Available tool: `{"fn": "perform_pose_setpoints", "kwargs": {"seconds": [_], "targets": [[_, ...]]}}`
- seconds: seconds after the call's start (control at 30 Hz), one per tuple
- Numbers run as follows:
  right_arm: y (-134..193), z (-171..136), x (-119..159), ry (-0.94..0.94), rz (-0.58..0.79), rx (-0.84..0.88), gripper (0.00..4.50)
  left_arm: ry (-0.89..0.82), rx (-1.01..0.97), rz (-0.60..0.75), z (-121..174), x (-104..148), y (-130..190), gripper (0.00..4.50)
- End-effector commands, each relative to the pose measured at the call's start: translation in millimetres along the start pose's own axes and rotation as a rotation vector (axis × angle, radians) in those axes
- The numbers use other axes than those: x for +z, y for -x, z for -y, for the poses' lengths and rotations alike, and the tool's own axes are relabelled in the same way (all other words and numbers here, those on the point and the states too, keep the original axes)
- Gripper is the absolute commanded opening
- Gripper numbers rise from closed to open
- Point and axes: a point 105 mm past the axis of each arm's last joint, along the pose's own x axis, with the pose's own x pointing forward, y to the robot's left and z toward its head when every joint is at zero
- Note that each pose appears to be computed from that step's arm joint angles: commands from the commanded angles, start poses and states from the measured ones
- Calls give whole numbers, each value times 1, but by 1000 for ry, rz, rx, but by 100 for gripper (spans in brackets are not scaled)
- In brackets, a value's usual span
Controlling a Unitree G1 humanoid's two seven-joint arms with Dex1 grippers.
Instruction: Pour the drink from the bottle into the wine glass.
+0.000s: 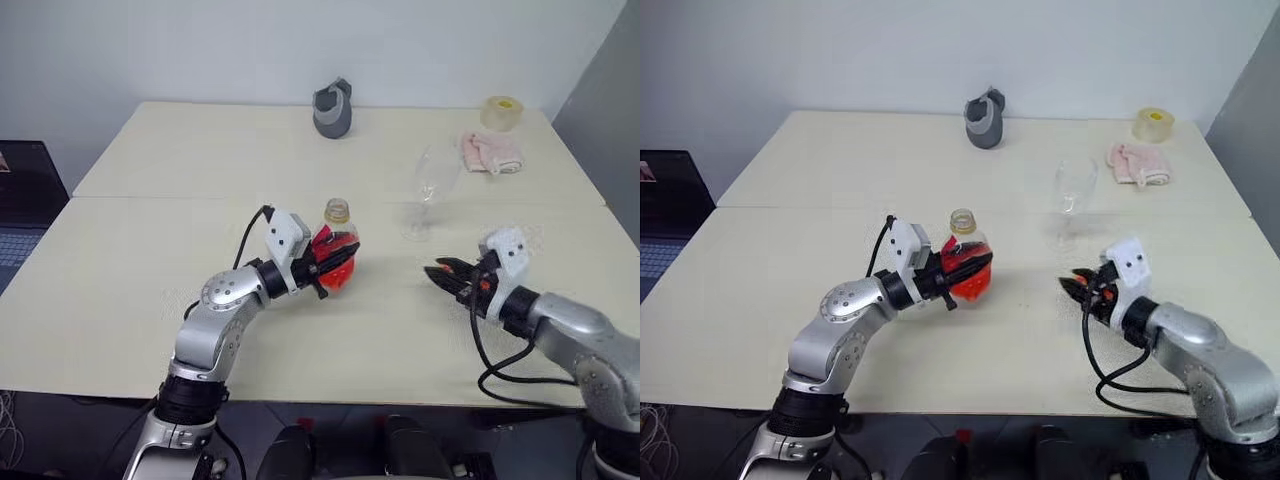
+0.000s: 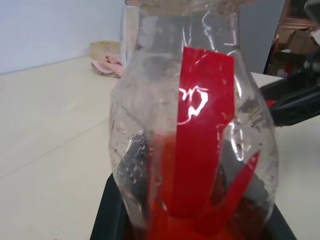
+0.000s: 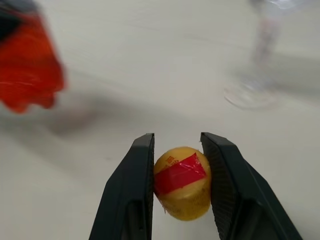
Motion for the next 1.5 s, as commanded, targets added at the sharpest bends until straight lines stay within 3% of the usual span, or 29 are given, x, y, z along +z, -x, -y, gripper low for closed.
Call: {"fn": "perform_pose_setpoints", "kwargs": {"seconds": [0.03,0.2,0.4,0.53,0.73,0.97,1.2,1.5], "targets": [[-9,8,6,-10,85,-114,124,-33,-44,74,11,22,-8,103],[-23,25,-10,-135,109,-269,124,-31,-77,81,13,24,-15,103],[-27,30,-25,-154,85,-329,124,-39,-77,80,9,25,-17,103],[-25,31,-30,-140,52,-333,245,-48,-74,76,7,25,-15,103],[-15,30,-16,-74,56,-301,448,-53,-56,71,3,23,-14,103],[2,0,22,76,84,-64,448,-76,42,65,-23,20,-9,103],[15,-52,48,348,104,418,448,-77,311,53,-80,14,0,103],[-26,-86,81,332,245,584,448,-165,670,70,-159,31,28,103]]}}
